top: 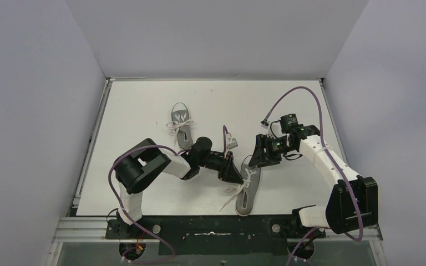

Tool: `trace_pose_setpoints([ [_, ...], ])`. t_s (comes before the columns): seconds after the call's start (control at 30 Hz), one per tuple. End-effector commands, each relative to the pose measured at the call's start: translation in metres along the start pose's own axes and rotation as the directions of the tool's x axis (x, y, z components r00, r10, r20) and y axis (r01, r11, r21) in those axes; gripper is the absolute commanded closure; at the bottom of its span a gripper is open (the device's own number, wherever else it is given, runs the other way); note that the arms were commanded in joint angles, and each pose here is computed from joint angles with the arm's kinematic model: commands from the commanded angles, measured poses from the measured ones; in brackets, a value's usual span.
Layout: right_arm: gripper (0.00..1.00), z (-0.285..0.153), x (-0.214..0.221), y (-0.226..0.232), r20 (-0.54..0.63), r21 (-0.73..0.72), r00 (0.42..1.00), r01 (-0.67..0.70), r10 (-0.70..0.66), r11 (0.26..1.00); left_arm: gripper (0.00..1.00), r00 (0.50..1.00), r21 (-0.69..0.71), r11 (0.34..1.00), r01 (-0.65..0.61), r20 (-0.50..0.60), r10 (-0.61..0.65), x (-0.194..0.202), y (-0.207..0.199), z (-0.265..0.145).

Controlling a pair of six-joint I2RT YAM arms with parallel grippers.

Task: Tie the shoes
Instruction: Cross the shoelace with the shoelace.

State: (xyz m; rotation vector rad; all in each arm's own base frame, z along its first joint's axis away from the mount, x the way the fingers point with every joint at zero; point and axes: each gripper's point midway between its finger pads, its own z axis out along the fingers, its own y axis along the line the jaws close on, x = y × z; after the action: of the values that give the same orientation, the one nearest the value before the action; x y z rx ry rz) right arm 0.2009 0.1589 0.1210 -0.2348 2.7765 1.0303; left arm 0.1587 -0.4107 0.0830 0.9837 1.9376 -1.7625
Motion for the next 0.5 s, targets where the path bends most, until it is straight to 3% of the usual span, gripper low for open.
trace_pose_setpoints([
  [0.0,0.52,-0.011,-0.014,0.015,0.046,-0.036,0.998,0.051,-0.050,0.998,0.80,0.997,0.067,0.995,-0.071,0.045,0.069,-0.013,-0.014,-0.002],
  [0.1,0.54,-0.007,-0.011,0.018,0.025,-0.060,0.999,0.040,-0.039,0.997,0.90,0.994,0.057,0.994,-0.091,0.059,0.088,-0.016,-0.014,-0.003],
  [0.23,0.56,-0.001,-0.005,0.023,-0.009,-0.087,0.999,0.034,-0.035,0.996,0.97,0.990,0.038,0.992,-0.124,0.076,0.121,-0.020,-0.014,-0.004],
  [0.47,0.67,0.016,0.006,0.031,-0.063,-0.151,0.995,-0.081,0.072,0.985,1.00,0.968,-0.017,0.972,-0.235,0.085,0.235,-0.020,-0.016,-0.003],
])
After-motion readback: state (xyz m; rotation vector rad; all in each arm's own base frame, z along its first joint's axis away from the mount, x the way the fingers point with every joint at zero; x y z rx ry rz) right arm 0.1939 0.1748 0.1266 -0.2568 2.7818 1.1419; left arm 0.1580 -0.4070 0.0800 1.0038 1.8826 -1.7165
